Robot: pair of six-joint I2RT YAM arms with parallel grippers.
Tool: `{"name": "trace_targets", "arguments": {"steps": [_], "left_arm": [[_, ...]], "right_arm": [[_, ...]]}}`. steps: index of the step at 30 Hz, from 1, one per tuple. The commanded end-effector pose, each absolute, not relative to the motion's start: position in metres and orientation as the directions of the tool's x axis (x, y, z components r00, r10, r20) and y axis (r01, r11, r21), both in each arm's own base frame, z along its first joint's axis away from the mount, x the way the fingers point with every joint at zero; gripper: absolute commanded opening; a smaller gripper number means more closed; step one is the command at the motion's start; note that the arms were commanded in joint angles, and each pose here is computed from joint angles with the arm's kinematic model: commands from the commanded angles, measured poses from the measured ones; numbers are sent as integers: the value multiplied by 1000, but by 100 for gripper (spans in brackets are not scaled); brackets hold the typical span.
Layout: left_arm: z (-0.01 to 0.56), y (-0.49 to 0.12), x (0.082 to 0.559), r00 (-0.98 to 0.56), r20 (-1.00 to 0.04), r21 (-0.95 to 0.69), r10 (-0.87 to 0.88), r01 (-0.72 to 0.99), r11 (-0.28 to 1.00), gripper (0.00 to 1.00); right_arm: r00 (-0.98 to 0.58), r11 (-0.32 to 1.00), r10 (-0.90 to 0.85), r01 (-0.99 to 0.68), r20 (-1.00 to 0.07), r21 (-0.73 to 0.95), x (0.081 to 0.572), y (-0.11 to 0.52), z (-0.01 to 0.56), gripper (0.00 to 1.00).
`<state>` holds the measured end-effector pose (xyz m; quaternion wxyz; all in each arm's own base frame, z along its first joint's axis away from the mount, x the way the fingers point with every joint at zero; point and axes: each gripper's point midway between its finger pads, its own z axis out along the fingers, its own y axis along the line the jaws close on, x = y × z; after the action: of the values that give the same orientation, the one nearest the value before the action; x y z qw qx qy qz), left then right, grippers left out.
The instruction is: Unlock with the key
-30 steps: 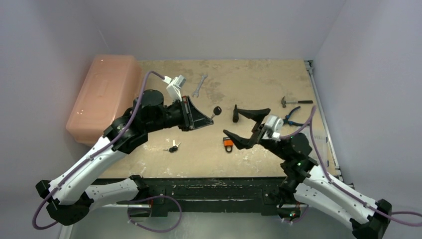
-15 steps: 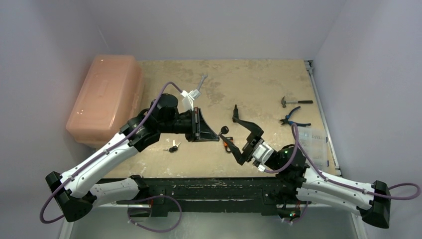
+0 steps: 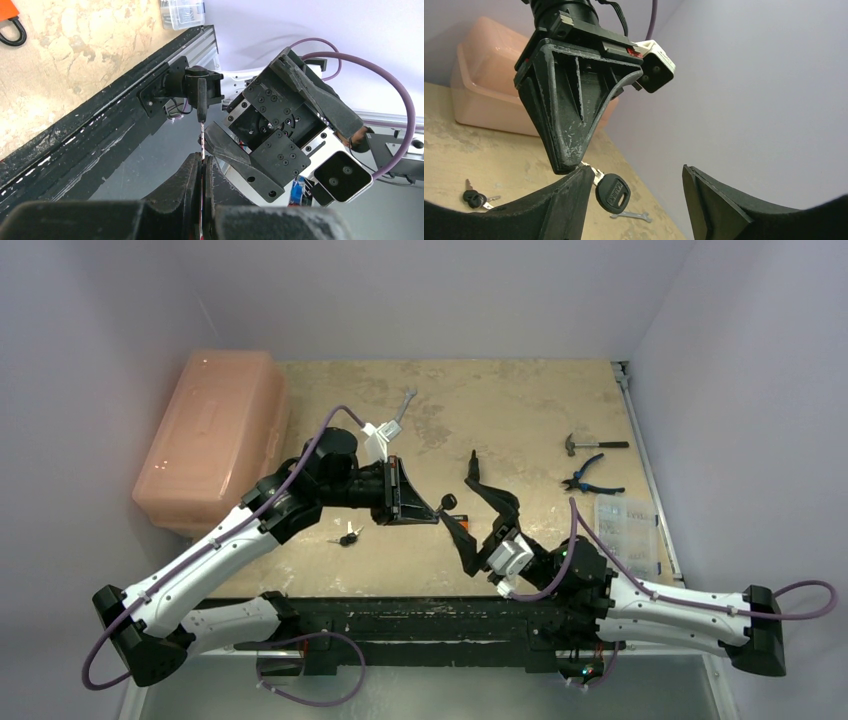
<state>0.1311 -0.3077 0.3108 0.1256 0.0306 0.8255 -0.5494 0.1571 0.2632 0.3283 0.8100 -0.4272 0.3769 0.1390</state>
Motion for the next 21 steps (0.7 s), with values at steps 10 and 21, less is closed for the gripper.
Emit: {"name": "trace_targets", "arguments": {"steps": [10,21], "left_arm": [[353,-307,121,-956,-288,-914,-60,256,314,0],[354,-306,121,-954,-293,-913,-64,259,315,0]], "right_arm": [[651,583,-249,-491,-717,-647,171,257,310,74],[653,586,-295,-453,-697,-672,174,259,304,71]]}}
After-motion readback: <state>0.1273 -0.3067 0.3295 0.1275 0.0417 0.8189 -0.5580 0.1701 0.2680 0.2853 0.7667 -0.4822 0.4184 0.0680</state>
